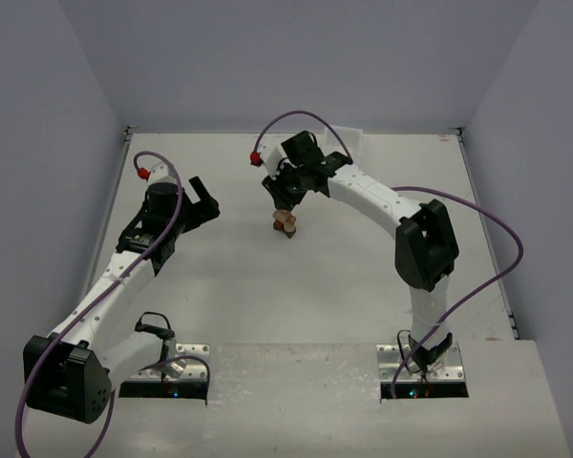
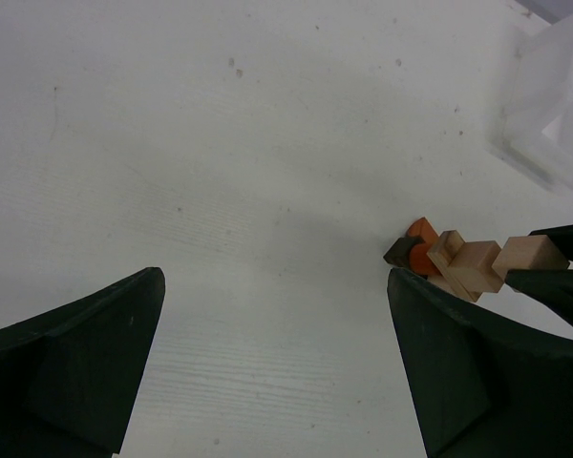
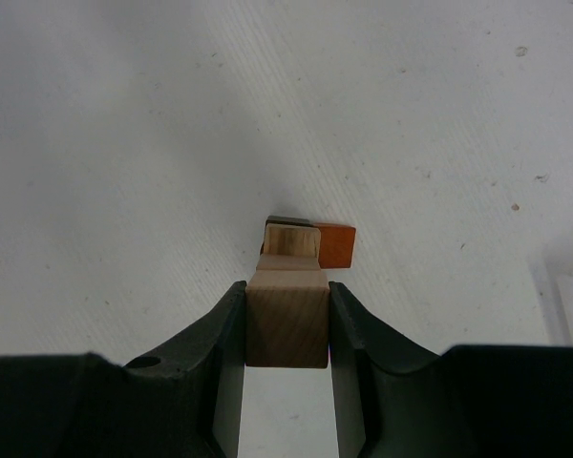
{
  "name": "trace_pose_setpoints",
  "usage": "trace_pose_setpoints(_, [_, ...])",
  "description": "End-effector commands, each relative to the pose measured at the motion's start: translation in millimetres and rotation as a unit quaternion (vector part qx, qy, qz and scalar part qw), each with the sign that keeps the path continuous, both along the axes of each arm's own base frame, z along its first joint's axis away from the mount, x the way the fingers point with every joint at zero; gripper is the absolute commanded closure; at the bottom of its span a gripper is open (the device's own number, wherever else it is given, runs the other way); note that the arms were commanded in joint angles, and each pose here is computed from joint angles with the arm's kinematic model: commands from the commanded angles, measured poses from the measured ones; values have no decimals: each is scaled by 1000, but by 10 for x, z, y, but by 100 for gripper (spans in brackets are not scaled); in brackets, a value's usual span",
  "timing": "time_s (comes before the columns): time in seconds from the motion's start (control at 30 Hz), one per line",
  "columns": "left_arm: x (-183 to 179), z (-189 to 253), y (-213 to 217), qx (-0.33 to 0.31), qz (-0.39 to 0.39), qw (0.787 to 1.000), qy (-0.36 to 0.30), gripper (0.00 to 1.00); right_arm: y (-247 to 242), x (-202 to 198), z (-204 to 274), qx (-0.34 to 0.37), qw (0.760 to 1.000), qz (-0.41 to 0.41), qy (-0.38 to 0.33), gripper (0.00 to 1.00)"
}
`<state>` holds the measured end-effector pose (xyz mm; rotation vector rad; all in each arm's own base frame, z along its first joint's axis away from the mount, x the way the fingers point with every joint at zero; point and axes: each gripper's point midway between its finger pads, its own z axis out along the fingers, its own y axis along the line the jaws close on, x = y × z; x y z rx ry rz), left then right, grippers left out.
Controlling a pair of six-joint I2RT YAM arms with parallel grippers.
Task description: Build the wood block tower
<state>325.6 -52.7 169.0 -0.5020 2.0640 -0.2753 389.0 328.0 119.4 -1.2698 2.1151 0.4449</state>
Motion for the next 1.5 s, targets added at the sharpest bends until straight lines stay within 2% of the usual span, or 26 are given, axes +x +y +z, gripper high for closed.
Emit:
trace_pose_setpoints(0.0, [38, 85, 7, 0, 4, 1000, -19, 0, 55, 36, 86, 12, 1000, 0, -16, 87])
trace_pose_setpoints(0.67, [32, 65, 3, -1, 3, 1000, -18, 0, 47, 33, -53, 10, 1000, -8, -9, 85])
trace_pose_setpoints(1.07, [24, 64, 0, -1, 1, 1000, -18, 0, 4, 55, -39, 7, 1000, -29, -11, 79])
trace_pose_setpoints(1.17, [23, 65, -3, -1, 0, 1000, -18, 0, -13, 47, -28, 6, 999, -35, -10, 72])
trace_pose_setpoints(1.23, [24, 65, -3, -2, 1, 1000, -18, 0, -24, 43, -28, 6, 999, -38, -7, 64])
trace_pose_setpoints(1.33, [22, 55, -7, -1, 0, 1000, -17, 0, -25, 28, 1, 9, 999, -43, -6, 59])
trace_pose_setpoints(1.47, [25, 64, -3, -1, 0, 1000, -19, 0, -25, -3, 37, 15, 999, -48, -2, 45])
